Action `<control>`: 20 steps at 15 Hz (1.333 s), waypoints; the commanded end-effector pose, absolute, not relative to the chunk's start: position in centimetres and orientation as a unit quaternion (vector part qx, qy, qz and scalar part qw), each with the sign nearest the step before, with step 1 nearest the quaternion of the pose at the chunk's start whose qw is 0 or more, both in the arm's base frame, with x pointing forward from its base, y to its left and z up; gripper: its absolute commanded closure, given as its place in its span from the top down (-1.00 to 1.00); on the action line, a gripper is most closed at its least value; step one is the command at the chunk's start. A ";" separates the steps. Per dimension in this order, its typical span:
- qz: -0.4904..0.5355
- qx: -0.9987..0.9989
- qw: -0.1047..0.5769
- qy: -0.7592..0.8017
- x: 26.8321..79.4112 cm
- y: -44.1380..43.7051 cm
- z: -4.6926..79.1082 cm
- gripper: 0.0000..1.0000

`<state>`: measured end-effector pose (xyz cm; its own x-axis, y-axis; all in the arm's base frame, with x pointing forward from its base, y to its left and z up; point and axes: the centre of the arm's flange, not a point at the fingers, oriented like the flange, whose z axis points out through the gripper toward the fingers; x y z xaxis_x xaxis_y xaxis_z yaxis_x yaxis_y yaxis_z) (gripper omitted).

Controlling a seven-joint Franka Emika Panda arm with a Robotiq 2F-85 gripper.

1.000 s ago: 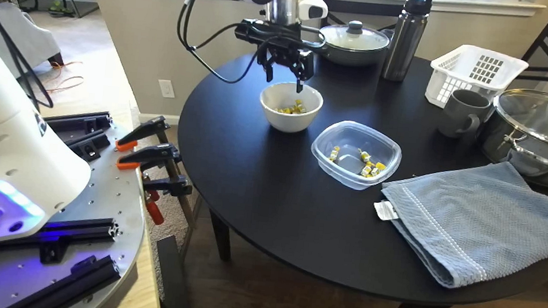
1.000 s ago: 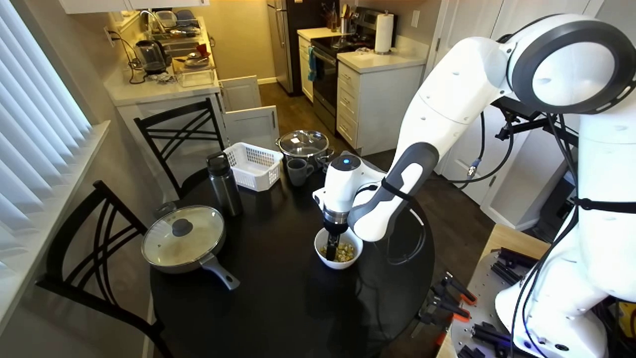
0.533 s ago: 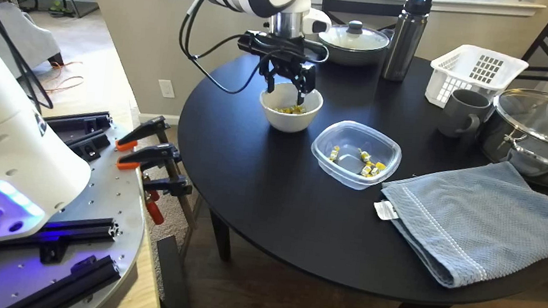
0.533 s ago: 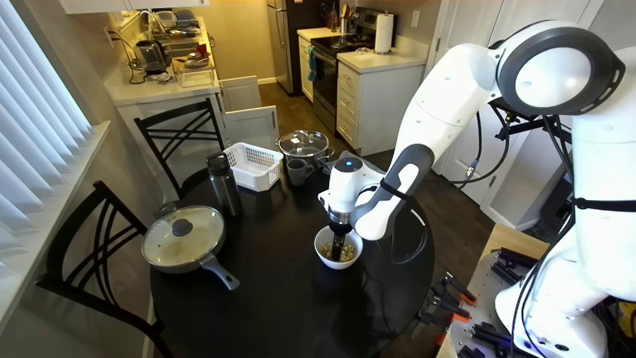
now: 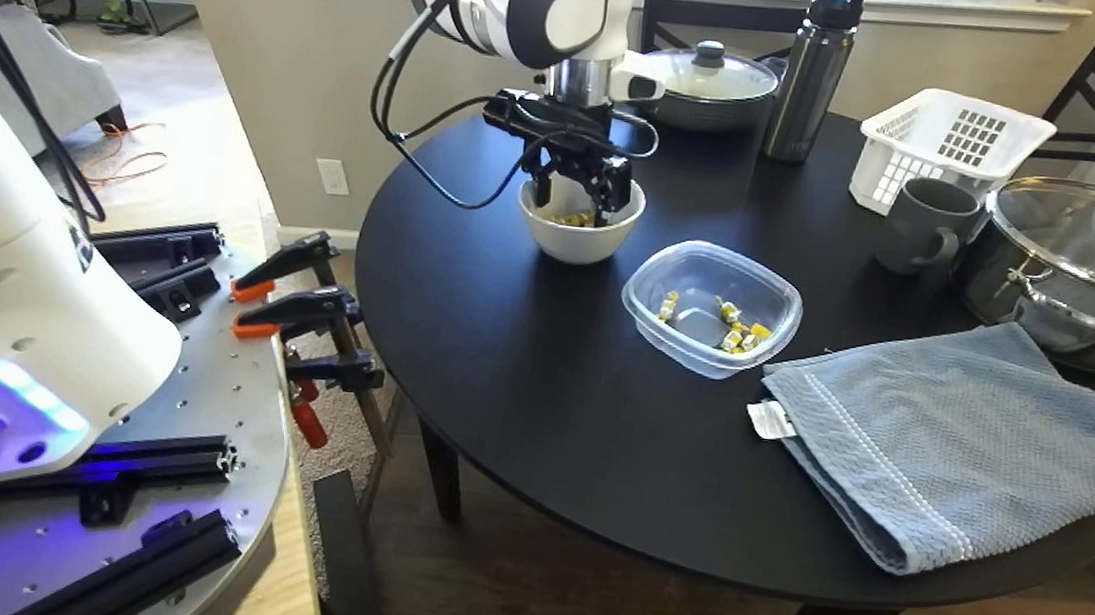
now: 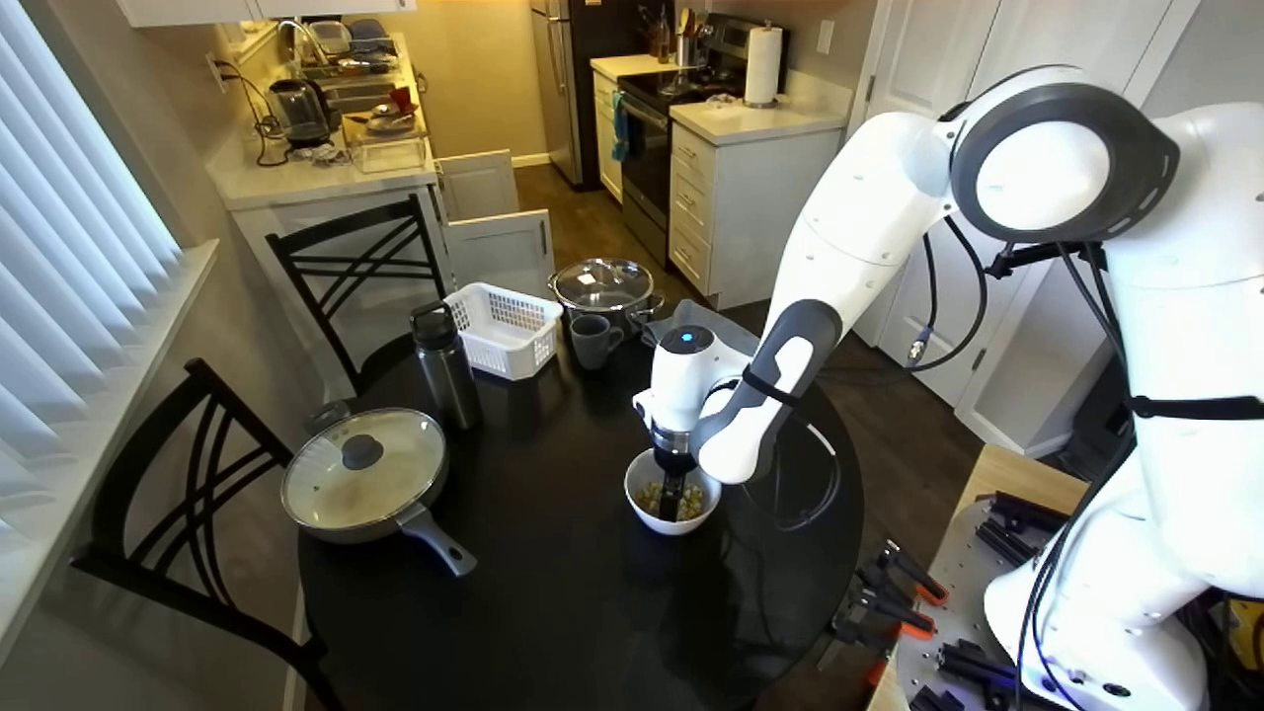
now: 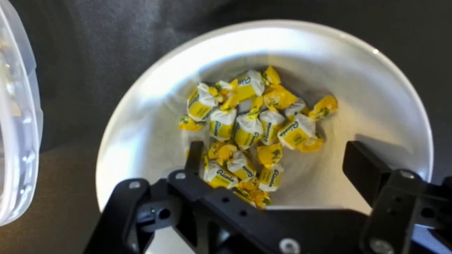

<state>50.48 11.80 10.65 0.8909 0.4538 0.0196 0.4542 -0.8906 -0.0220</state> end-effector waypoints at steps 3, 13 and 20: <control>0.002 -0.970 -0.007 -0.242 51.0 10.2 9.3 0.17; -0.006 -0.968 -0.003 -0.251 51.4 10.4 10.9 -0.58; -0.039 -0.965 -0.008 -0.259 52.7 10.5 17.7 -0.58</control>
<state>53.01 11.05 13.91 0.8785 0.4737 0.0626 0.4727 -0.8807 0.0307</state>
